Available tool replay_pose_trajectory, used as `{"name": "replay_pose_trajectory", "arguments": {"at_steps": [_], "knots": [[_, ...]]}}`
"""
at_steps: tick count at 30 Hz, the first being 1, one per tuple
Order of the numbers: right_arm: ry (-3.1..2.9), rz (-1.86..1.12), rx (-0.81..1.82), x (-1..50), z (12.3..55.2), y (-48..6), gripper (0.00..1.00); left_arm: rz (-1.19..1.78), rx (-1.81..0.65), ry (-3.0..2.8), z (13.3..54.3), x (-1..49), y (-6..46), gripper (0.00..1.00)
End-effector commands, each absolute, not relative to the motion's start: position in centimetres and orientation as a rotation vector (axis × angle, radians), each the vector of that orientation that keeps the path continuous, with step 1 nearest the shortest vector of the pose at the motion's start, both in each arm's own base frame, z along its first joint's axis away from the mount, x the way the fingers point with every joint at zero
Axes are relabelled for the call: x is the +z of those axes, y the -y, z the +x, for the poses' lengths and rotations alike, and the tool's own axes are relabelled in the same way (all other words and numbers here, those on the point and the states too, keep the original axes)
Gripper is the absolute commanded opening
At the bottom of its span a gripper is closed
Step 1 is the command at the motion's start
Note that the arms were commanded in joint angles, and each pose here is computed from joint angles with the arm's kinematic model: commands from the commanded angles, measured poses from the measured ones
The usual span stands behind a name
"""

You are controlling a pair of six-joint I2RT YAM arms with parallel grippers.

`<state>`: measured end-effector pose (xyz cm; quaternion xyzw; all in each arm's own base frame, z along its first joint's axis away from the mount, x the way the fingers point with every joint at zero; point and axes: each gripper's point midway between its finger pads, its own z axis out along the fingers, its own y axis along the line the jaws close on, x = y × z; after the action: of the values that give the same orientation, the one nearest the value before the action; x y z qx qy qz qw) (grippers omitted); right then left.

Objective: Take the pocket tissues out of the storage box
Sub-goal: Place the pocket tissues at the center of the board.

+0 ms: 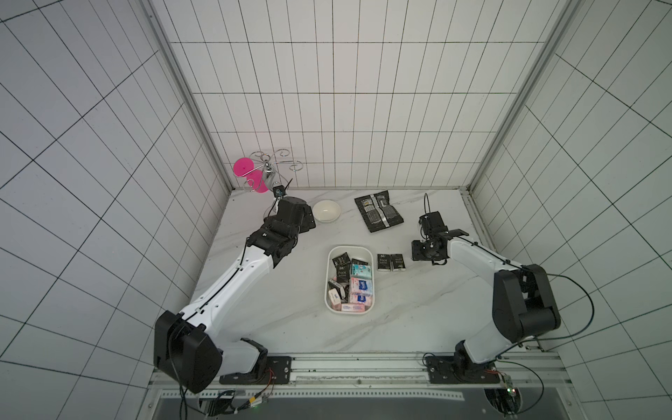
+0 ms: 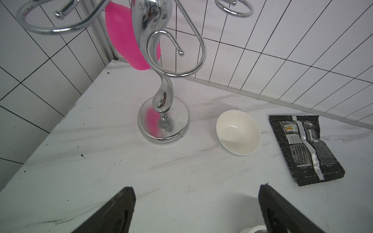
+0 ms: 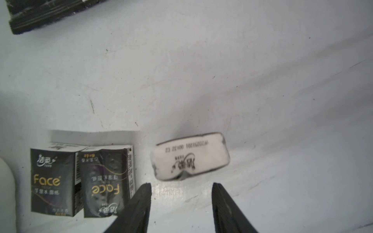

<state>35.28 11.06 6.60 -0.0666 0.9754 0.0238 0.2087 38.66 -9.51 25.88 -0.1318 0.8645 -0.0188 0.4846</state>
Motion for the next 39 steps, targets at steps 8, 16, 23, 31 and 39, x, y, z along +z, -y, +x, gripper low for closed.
{"name": "replay_pose_trajectory", "arguments": {"at_steps": [8, 16, 23, 31, 39], "knots": [[-2.745, -0.197, 0.107, 4.9, 35.1, -11.5, 0.54, -0.332, -0.066, -2.047, 38.9, 28.0, 9.6, 0.99], [-2.674, -0.147, 0.073, 7.3, 36.5, -10.6, 0.63, -0.329, -0.068, -2.049, 39.0, 27.9, 9.6, 0.99], [-2.733, -0.094, 0.086, 5.1, 38.0, -9.7, 0.63, -0.324, -0.054, -2.046, 38.7, 28.1, 9.4, 0.99], [-2.716, -0.098, 0.105, 5.7, 38.9, -10.0, 0.63, -0.324, -0.044, -2.037, 38.6, 28.5, 9.1, 0.99], [-2.703, -0.107, 0.094, 6.6, 39.6, -10.1, 0.63, -0.325, -0.043, -2.038, 38.7, 28.6, 9.1, 0.99]]}}
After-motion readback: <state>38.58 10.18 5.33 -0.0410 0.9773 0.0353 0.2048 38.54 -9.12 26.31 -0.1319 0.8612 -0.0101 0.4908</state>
